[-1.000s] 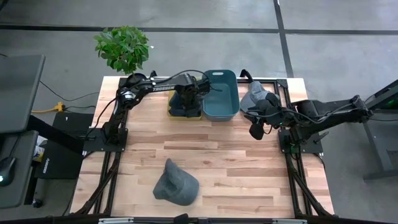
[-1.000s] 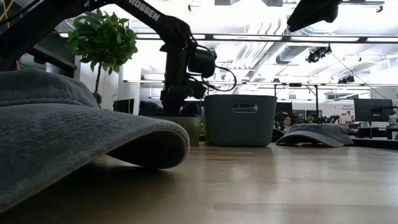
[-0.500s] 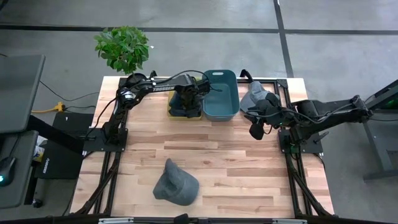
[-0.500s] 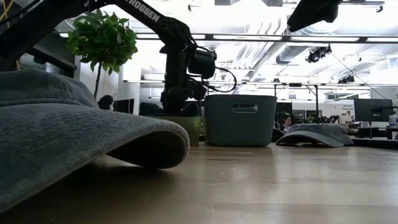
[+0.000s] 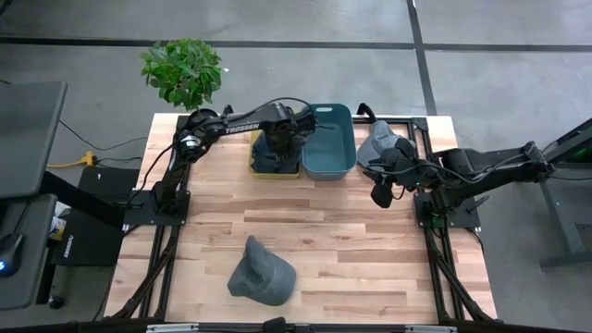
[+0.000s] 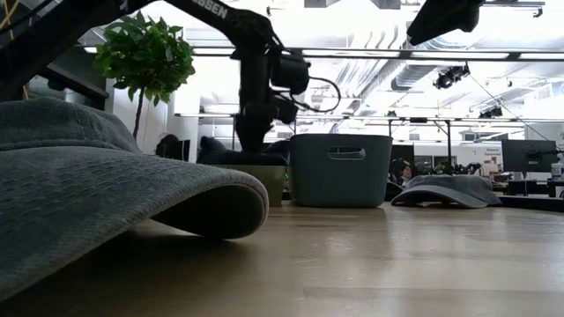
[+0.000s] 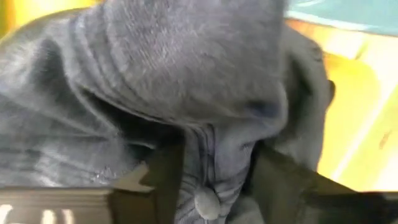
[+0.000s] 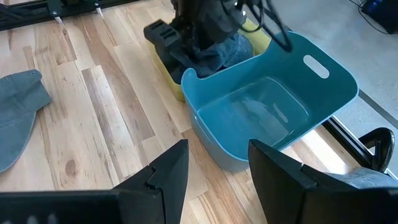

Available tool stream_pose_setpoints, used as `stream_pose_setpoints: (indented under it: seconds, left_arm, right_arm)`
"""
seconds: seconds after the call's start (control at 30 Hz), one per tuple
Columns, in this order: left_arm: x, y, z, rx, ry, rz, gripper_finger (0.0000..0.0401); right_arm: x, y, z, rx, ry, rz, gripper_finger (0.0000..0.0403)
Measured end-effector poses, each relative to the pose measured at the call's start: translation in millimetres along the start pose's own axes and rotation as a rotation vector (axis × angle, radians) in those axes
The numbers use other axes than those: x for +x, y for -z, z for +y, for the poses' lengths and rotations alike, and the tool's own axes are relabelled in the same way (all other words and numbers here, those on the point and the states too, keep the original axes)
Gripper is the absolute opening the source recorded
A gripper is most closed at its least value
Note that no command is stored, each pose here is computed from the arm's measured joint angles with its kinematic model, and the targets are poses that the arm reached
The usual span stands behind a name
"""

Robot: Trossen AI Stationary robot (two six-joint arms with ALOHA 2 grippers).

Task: Pick & Place hat
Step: Put the dark blue cap into the yellow bin, then put the top gray cap into the blue green bin

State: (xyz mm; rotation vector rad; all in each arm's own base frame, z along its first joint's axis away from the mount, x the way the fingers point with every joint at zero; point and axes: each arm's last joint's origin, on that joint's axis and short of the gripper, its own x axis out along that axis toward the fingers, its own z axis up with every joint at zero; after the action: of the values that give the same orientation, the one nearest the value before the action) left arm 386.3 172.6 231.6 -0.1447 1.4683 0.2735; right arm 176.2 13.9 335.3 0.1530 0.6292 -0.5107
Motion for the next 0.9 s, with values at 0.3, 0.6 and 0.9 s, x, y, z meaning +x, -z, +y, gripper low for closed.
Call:
stream_pose_setpoints:
  seconds: [0.3,0.6,0.9]
  left_arm:
    - [-27.3,2.8,1.0,0.006,0.006,0.042,0.0233]
    - [-71.0,0.4,4.0,-0.027,-0.010,-0.025,0.0207]
    - [-119.3,-4.2,6.8,-0.042,-0.017,-0.216,0.0111]
  right_arm:
    - [0.0,0.0,-0.1,0.001,0.000,0.000,0.0161]
    - [0.0,0.0,-0.1,0.015,0.000,0.000,0.0162]
    - [-6.4,1.4,-4.9,0.056,-0.003,-0.004,0.0163]
